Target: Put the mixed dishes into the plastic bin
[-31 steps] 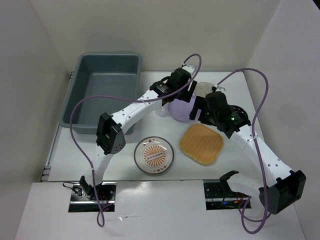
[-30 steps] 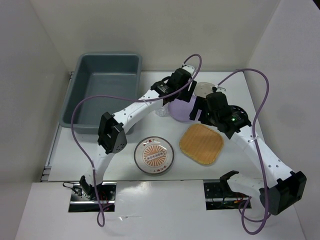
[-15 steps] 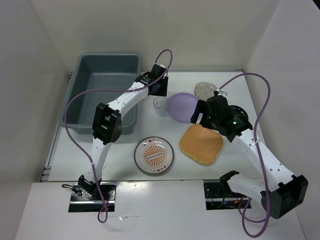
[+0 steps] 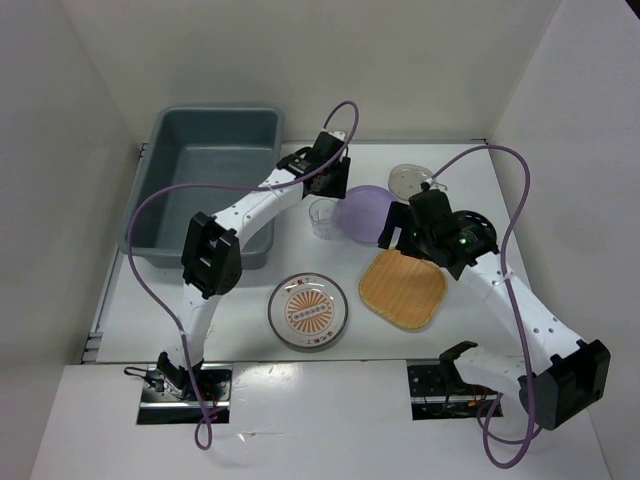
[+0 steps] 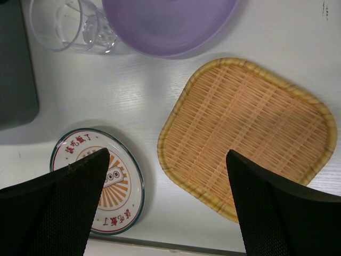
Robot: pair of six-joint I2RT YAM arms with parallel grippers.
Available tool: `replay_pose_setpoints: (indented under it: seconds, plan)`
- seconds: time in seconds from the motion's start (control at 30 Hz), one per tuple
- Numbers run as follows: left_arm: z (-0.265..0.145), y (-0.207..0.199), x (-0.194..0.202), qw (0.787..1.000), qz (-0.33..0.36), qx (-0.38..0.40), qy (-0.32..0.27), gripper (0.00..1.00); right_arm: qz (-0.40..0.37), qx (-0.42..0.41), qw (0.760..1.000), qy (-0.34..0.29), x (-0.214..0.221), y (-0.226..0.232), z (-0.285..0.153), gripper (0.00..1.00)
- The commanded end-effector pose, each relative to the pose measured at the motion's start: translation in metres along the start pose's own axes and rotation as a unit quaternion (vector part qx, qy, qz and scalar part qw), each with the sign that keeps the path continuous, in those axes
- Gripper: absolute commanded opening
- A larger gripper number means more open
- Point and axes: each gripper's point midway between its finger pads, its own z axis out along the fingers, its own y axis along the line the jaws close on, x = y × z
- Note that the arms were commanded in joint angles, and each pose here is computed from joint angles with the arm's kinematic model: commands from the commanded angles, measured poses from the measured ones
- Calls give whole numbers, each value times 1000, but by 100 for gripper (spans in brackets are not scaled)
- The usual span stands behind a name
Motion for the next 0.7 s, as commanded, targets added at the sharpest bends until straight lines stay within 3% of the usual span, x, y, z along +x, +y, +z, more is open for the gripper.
replay_pose_setpoints:
  seconds: [0.0,0.2,0.27,0.33,0.43,0.67]
  plan:
    - [-46,-9,-44,998,3,8,-59,64,-12,-2,1000,-2,-2,0,4,95]
    - [-47,-20,-16,999,30,1,-24,64,-22,5,1000,0,-3,-1,8,95]
    - [-43,-27,1,999,43,1,-2,57,-23,7,1000,4,-2,-2,10,95]
    - [-37,-32,18,998,52,3,16,44,-23,7,1000,4,-2,-2,10,95]
    - [-30,-32,40,997,56,1,43,38,-23,7,1000,4,-2,-1,13,95]
    - [-21,-23,56,996,57,-16,60,38,-18,7,1000,4,-1,-1,14,95]
